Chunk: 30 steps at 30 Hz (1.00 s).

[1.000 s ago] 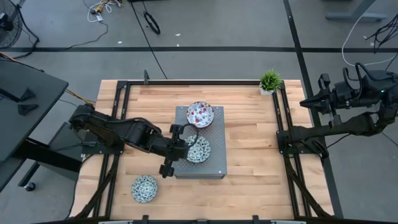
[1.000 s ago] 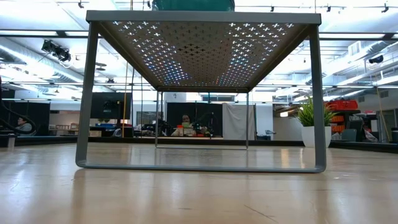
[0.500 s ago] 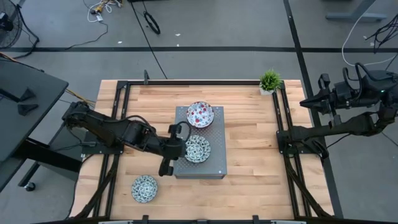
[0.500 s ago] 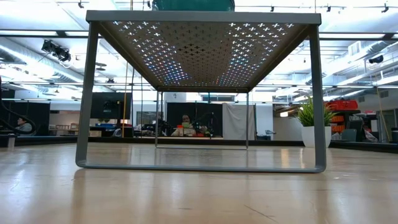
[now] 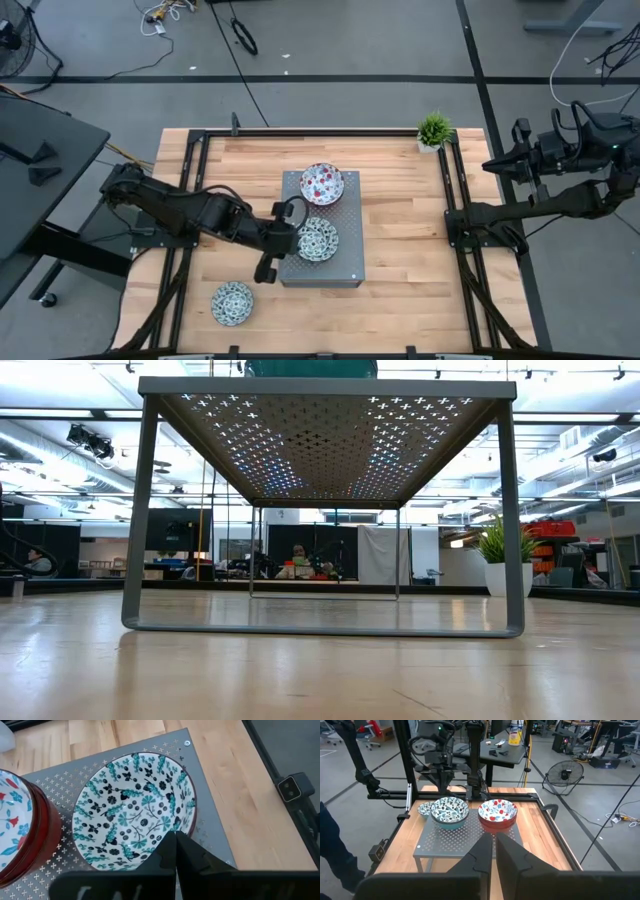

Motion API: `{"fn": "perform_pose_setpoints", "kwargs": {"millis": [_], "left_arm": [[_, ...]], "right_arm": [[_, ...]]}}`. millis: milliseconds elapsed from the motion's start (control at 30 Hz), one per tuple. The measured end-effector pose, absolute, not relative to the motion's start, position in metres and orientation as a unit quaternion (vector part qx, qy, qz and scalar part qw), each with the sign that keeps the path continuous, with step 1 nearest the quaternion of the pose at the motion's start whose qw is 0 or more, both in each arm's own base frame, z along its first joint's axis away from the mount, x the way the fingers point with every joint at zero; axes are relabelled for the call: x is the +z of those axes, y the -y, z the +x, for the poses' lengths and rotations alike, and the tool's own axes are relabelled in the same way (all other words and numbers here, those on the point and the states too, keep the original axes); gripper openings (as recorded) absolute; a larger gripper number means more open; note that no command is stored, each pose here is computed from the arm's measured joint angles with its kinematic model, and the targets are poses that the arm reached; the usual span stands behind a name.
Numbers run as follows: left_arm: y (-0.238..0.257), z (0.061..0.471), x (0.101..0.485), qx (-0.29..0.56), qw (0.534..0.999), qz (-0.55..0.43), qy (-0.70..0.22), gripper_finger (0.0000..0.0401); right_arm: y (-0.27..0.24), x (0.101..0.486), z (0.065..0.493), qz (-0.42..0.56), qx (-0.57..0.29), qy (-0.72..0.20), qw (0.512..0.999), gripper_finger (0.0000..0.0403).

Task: Pick & Place Mini bowls
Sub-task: Put the top green bowl on top of the green bowl on the shelf

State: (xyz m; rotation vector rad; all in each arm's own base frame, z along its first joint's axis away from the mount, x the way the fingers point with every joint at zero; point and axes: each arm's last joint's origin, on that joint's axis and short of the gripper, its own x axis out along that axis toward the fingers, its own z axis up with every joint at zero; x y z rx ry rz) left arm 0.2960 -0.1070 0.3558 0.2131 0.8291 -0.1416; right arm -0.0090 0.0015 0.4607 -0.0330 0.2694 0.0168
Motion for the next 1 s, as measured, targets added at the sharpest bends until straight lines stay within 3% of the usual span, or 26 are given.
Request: {"fn": "perform_pose_setpoints", "kwargs": {"millis": [1000], "left_arm": [[0.1025, 0.3031, 0.3502, -0.144, 0.889, 0.151, -0.407, 0.0000]], "right_arm": [[-0.0015, 0.4607, -0.0091, -0.016, 0.008, -0.134, 0.991, 0.0029]]}}
